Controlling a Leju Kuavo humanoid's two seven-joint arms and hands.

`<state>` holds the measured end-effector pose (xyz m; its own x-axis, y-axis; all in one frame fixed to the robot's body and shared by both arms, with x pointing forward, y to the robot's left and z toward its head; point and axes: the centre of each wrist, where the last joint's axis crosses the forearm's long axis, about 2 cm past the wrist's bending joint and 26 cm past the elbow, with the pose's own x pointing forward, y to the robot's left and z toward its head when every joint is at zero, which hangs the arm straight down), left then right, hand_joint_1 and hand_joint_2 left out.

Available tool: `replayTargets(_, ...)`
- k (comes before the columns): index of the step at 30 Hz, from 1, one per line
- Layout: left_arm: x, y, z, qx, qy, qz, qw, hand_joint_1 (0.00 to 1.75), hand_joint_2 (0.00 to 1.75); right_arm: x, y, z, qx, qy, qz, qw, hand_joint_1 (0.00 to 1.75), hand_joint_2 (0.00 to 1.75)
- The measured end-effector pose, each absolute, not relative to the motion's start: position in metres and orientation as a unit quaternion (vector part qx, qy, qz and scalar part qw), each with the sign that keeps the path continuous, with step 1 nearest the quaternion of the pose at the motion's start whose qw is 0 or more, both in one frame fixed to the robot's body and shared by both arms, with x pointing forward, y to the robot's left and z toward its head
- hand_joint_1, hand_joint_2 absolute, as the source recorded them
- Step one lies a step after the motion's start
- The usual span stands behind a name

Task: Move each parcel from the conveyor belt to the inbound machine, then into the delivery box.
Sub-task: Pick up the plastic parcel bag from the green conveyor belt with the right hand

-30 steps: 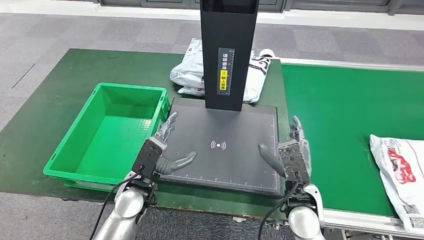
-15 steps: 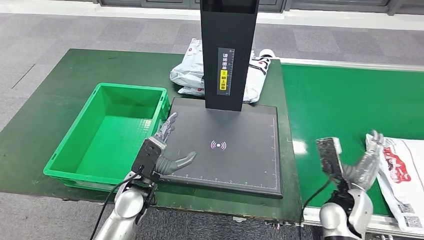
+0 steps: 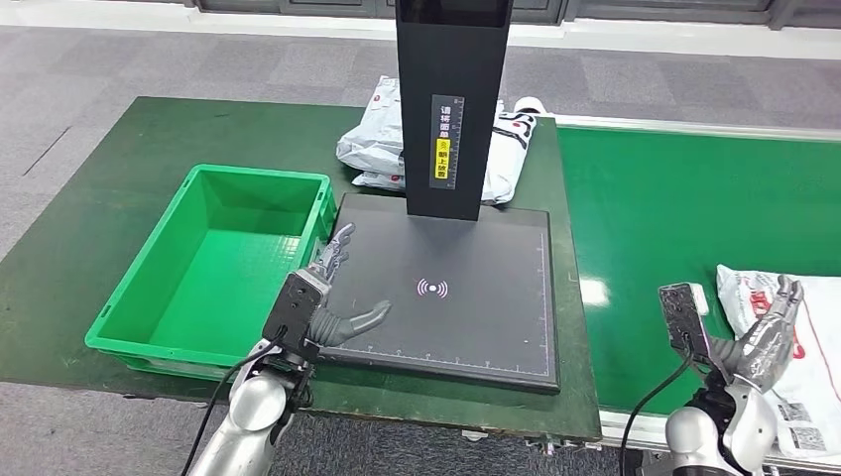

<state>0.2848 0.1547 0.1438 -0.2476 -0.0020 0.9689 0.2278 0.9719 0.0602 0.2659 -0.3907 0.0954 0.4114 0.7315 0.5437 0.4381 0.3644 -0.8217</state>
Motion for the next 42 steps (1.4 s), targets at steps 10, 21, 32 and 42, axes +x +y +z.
replayTargets(10, 0.291, 0.154, 0.142, -0.075, -0.781, -0.096, 0.613, 0.00, 1.75, 0.255, -0.401, 0.071, -0.570, -0.486, 0.141, 0.647, 0.00, 1.75)
replayTargets(21, 0.293, 0.154, 0.141, -0.074, -0.778, -0.099, 0.616, 0.00, 1.75, 0.247, -0.400, 0.056, -0.563, -0.466, 0.157, 0.665, 0.00, 1.75)
replayTargets(32, 0.294, 0.154, 0.140, -0.074, -0.777, -0.100, 0.616, 0.00, 1.75, 0.247, -0.399, 0.054, -0.566, -0.456, 0.163, 0.667, 0.00, 1.75)
replayTargets(42, 0.303, 0.154, 0.139, -0.080, -0.778, -0.106, 0.614, 0.00, 1.75, 0.240, -0.407, 0.005, -0.599, -0.218, 0.291, 0.713, 0.00, 1.75)
